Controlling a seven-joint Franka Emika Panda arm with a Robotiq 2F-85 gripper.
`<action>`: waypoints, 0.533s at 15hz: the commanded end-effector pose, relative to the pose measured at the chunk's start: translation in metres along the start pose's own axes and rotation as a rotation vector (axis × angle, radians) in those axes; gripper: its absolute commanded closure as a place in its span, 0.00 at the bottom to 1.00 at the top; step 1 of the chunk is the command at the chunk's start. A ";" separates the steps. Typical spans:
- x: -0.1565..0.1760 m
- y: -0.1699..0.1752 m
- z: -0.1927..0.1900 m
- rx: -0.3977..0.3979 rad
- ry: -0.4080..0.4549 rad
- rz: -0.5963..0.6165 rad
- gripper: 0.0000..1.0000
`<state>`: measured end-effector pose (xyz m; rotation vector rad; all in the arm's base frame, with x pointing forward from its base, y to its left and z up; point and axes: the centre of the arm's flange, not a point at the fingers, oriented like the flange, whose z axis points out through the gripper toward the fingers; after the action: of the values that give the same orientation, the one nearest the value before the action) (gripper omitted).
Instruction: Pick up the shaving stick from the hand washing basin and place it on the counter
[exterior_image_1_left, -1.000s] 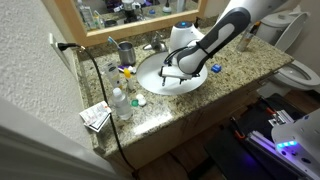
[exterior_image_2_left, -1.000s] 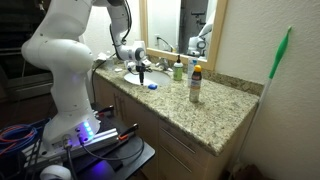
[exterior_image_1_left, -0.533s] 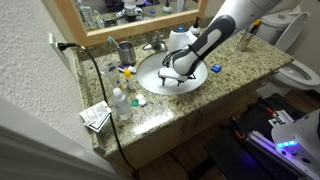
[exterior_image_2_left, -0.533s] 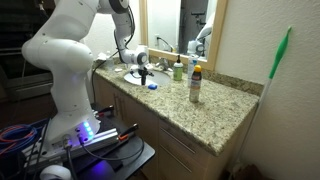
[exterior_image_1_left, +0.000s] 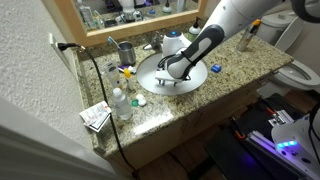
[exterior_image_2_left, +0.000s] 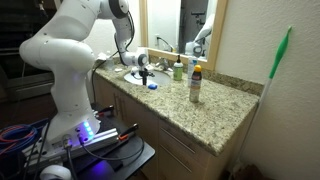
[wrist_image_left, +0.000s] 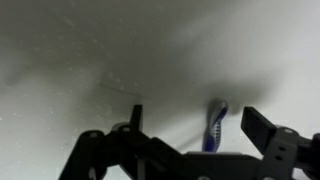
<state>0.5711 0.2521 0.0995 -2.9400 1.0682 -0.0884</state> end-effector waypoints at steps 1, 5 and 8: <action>0.014 -0.028 0.021 -0.078 -0.023 0.044 0.00; 0.007 -0.016 0.011 -0.055 -0.015 0.029 0.00; 0.007 -0.013 0.018 -0.057 -0.022 0.032 0.25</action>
<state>0.5866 0.2598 0.0891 -2.9683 1.1288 -0.0346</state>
